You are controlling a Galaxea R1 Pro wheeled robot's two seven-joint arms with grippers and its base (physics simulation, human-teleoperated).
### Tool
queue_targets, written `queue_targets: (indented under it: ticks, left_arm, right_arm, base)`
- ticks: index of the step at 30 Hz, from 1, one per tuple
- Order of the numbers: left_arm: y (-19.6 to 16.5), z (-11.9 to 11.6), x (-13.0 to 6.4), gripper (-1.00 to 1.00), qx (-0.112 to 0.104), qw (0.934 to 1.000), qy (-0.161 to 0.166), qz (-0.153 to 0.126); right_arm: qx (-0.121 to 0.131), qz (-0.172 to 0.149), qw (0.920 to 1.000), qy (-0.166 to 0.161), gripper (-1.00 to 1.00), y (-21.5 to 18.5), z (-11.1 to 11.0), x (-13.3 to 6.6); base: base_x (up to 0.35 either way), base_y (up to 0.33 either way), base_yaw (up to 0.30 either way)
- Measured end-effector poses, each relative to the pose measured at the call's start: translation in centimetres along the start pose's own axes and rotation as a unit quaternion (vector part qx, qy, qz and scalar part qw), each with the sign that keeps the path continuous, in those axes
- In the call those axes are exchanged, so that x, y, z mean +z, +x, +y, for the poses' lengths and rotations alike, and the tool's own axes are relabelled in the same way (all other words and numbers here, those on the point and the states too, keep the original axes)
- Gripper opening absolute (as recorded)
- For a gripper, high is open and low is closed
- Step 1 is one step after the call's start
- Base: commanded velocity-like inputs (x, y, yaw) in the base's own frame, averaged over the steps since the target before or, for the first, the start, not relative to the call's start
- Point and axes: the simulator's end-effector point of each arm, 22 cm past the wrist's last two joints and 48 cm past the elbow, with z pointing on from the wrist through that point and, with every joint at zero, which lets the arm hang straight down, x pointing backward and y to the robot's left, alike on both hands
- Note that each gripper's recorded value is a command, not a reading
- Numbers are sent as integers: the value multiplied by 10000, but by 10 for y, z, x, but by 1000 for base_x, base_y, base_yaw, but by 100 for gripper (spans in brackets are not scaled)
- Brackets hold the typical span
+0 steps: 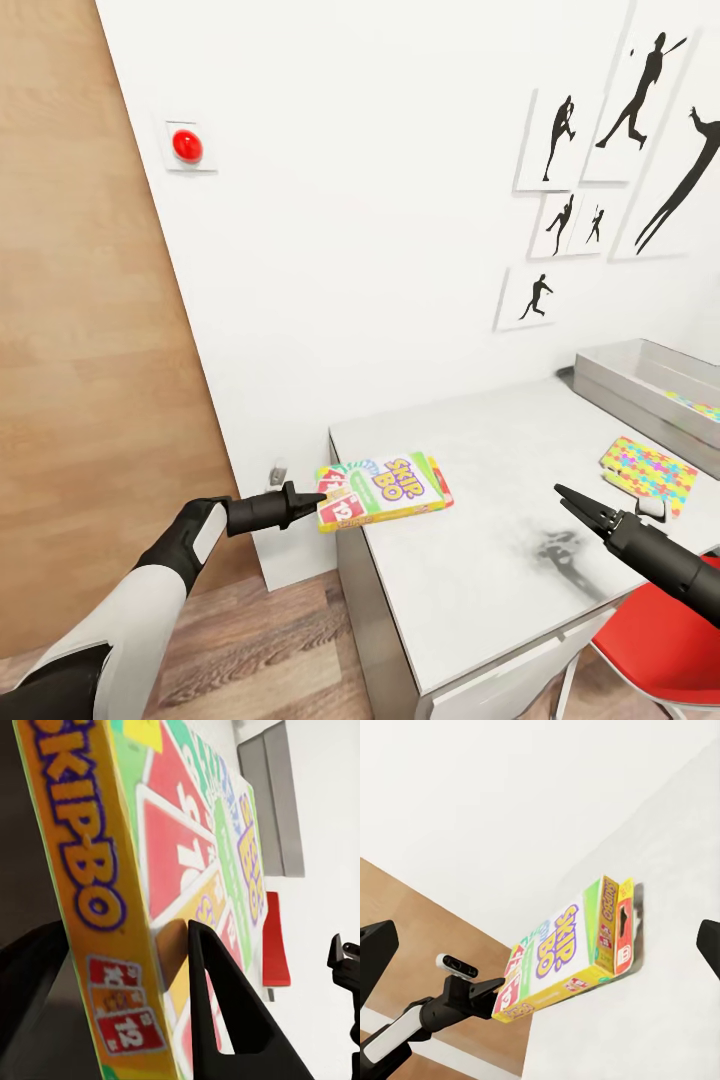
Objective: Put all the toys in the child's room - the three board games (two on the bed and one on the table), the two jigsaw puzzles on the table, and the tennis ball on the table - inside the toy box on the table in the child's room.
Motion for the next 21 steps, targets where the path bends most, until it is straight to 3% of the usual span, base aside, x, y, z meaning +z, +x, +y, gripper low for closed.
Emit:
queue_targets:
  ticks: [21]
  left_arm:
    - [-10,-26,-9,-100,24,10000,10,-18]
  right_arm:
    - [2,-4,10000,2,100,-18,22,-1]
  base:
    - [0,0,0]
